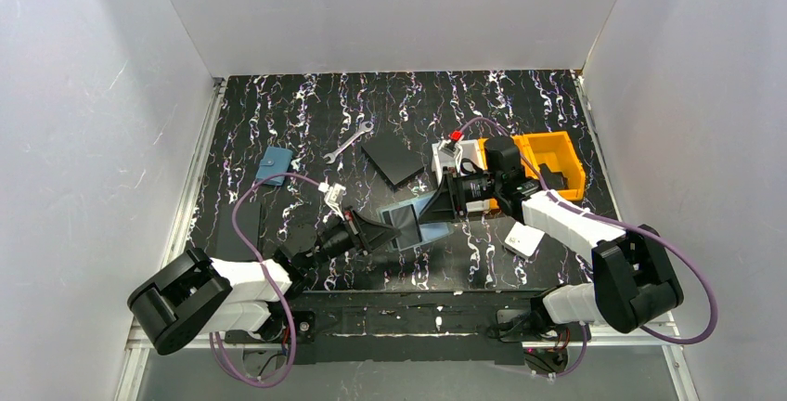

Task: Take the credit cards out of the card holder
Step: Remove the credit card from the card holder, then adjust the credit card in the storage box.

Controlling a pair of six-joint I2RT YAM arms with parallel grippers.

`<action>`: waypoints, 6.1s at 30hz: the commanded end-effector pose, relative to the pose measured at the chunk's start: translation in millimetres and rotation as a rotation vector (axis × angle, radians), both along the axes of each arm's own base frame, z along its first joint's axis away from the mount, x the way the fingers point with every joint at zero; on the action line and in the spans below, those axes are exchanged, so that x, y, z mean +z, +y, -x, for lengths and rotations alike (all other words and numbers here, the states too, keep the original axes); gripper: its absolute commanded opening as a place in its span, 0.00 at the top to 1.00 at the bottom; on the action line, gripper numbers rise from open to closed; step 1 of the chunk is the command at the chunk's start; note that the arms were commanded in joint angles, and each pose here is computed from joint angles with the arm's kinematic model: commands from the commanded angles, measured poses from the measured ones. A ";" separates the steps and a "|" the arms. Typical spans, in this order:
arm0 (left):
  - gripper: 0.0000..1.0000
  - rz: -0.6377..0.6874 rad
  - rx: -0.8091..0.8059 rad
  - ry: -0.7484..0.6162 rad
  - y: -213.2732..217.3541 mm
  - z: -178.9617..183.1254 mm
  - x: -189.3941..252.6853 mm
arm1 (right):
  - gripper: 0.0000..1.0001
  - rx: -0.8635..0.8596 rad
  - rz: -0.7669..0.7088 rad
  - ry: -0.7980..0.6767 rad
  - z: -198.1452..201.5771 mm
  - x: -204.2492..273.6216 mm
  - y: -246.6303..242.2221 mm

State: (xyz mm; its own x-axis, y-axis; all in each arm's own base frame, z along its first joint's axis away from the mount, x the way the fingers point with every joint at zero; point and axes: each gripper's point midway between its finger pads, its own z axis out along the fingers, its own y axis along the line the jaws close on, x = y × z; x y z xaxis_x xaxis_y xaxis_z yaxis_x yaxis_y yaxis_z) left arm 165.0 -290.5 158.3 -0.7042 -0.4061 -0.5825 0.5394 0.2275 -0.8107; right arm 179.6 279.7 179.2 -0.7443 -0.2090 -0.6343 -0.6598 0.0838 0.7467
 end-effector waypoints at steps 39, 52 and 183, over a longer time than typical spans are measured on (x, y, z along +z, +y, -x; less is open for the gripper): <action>0.88 0.123 0.026 -0.067 3.2 -3.5 39.9 | 0.99 0.032 -0.124 -0.016 -10.7 31.8 -9.5; 0.75 0.103 0.015 -0.044 0.9 -4.4 32.7 | 0.99 0.041 -0.127 -0.010 -7.8 32.4 -10.3; 0.86 0.001 -0.097 -0.125 -23.9 -34.7 65.7 | 0.99 0.241 0.001 -0.335 20.8 32.0 -16.1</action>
State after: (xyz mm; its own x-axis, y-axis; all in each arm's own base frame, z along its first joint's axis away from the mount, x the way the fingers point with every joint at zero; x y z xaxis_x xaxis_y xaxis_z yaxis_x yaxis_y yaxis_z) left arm 186.0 -320.0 204.3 -0.6968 -0.2336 -0.6781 0.6646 0.1454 -0.7330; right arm 155.5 261.8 193.5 -0.4894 -0.3572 -0.7955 -0.8336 -0.0764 0.5471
